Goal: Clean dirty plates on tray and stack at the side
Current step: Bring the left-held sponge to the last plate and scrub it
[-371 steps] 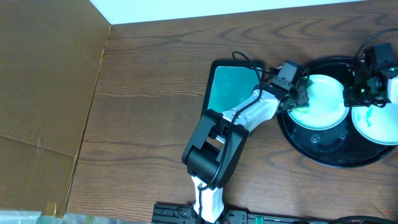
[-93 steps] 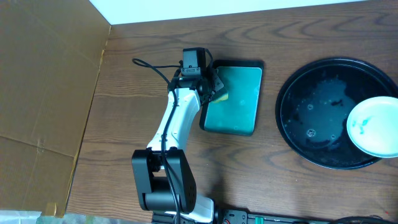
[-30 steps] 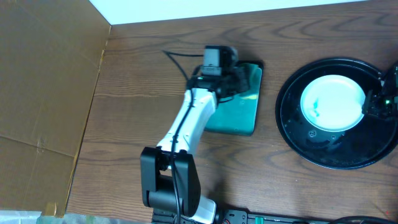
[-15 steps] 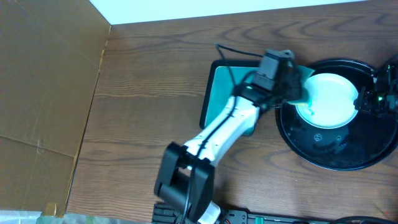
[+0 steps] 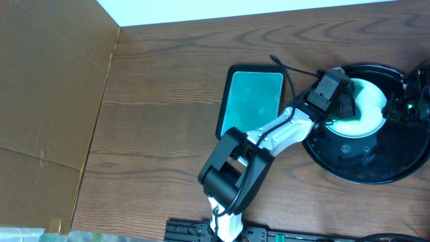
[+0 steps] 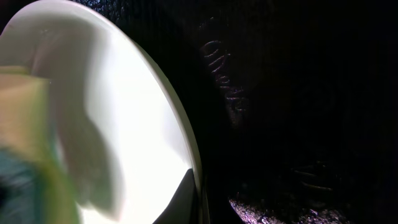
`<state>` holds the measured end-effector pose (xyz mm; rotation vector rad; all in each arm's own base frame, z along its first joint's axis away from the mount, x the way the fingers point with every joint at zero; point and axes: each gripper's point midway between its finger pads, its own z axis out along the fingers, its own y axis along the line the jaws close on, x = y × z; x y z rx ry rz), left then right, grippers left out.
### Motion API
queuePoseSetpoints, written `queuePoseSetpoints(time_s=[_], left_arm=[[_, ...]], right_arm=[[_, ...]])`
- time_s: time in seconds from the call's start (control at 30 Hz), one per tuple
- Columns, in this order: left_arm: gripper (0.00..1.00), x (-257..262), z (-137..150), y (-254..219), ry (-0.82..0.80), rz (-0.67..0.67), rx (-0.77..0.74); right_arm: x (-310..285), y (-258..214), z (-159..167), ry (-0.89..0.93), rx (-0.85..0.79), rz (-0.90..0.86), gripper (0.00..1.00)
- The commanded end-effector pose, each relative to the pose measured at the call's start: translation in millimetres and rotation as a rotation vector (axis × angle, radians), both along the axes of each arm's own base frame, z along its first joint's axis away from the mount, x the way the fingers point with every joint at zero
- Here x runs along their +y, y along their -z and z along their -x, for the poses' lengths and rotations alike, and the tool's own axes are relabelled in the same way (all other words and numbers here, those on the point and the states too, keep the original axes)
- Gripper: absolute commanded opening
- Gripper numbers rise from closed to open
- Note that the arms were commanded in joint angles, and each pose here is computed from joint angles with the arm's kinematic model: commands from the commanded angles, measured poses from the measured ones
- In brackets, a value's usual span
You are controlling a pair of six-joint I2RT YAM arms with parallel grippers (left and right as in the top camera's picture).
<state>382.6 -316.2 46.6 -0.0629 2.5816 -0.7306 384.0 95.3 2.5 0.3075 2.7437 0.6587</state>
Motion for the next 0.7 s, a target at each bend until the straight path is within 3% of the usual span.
queuePoseSetpoints(time_s=[0.0,0.13,0.33,0.43,0.57,0.67], left_arm=[[0.07,3.8,-1.9,18.6,-0.029,-0.025,0.025],[0.07,16.7,-4.0,38.7,-0.058,-0.104,0.028],[0.07,87.0,-20.6,46.6,-0.245,-0.412,-0.056],[0.07,106.5,-27.8,40.2,-0.265,-0.494,-0.096],[0.07,104.0,-35.0,13.1,-0.266,-0.452,-0.134],[0.07,75.0,-33.0,-15.5,-0.193,-0.289,-0.138]], right_arm=[[8.7,11.2,5.4,-0.012,0.037,-0.006,0.01],[8.6,11.3,5.5,-0.012,0.037,-0.006,0.01],[8.5,11.9,7.0,-0.012,0.044,-0.005,0.01],[8.4,12.1,7.6,-0.012,0.046,-0.005,0.01],[8.2,12.7,9.0,-0.012,0.053,-0.004,0.01],[8.1,13.2,10.6,-0.012,0.060,-0.004,0.01]])
